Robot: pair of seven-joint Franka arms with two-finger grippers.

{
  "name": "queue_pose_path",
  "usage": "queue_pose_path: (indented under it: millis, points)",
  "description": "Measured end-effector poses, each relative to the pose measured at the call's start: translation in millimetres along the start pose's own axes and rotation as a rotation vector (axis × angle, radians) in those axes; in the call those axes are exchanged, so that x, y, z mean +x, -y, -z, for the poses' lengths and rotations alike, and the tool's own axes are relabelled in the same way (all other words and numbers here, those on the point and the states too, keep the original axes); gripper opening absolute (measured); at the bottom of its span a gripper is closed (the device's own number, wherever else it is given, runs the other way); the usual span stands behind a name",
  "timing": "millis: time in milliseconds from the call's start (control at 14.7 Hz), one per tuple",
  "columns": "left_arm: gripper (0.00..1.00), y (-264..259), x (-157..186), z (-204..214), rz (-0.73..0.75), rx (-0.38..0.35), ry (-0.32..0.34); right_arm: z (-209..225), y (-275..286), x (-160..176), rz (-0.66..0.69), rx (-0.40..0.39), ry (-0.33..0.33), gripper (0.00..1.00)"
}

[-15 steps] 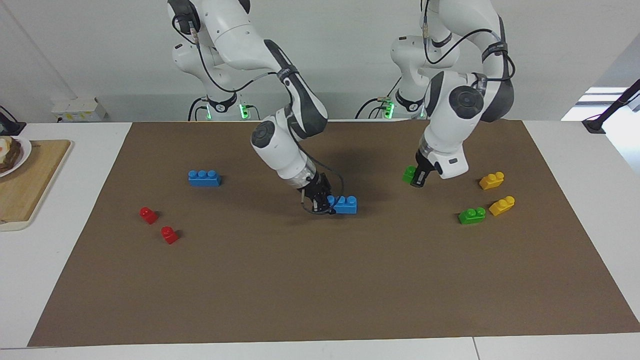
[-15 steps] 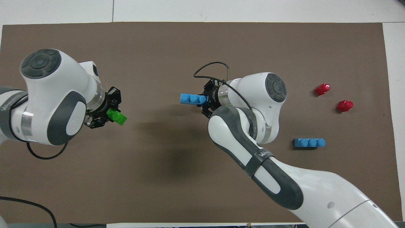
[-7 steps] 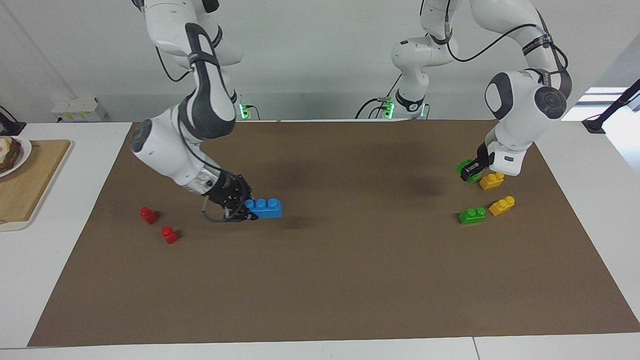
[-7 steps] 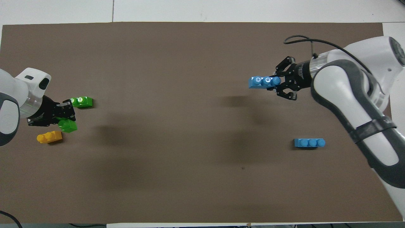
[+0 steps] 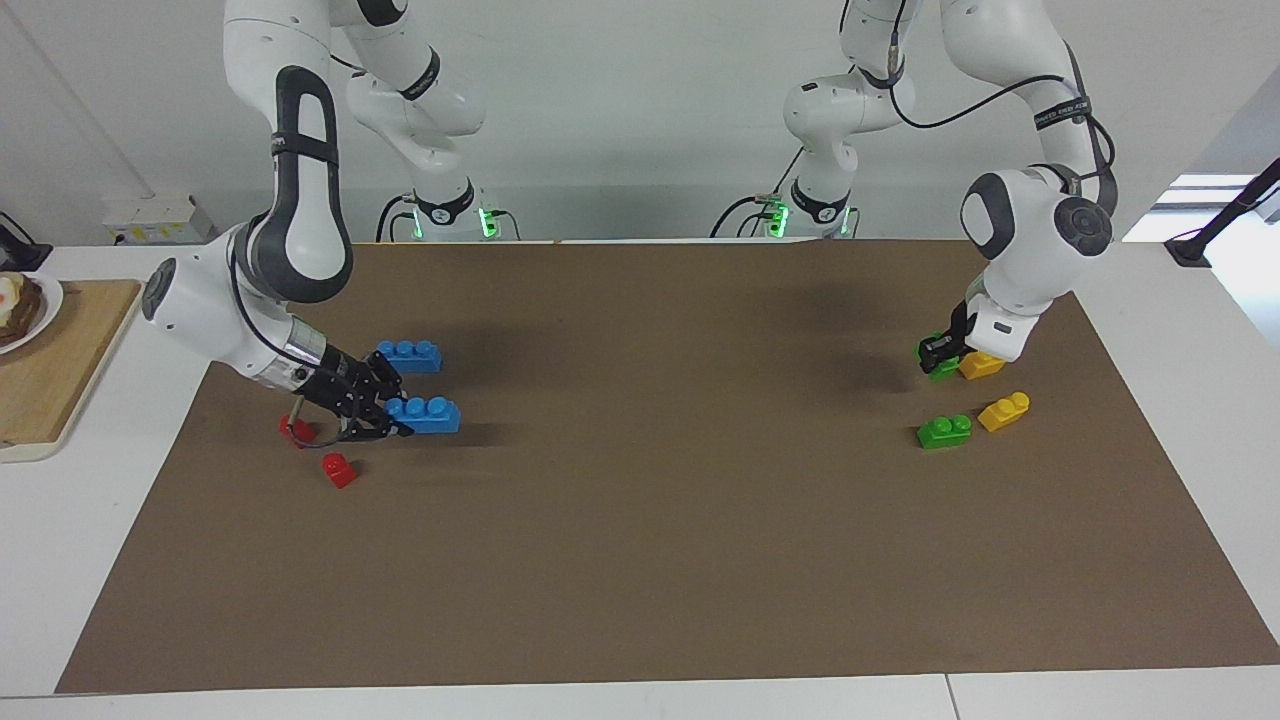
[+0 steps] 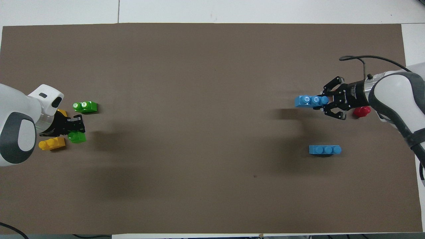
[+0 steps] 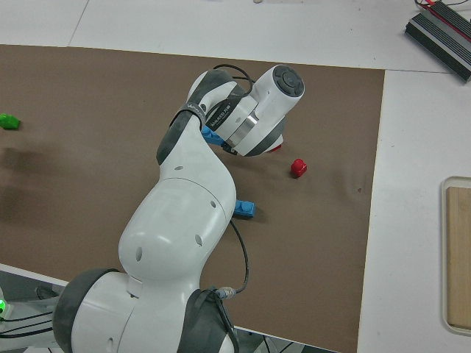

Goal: Remove green block with left arm and hold with right
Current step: 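Lower the green brick near the yellow bricks while the right gripper lowers the blue brick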

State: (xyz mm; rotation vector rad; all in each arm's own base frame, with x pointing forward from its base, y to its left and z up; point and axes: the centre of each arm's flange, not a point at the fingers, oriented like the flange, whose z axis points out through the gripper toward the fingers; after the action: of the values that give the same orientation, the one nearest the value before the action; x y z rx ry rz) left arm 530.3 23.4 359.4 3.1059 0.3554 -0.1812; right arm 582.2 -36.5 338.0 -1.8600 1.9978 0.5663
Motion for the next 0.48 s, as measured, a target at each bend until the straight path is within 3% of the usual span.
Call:
queue_pose_path:
  millis: [476]
  points:
    - [0.35,-1,-17,-41,-0.059,0.002,0.004,-26,-29,34,0.011,0.017,-0.042,0.35]
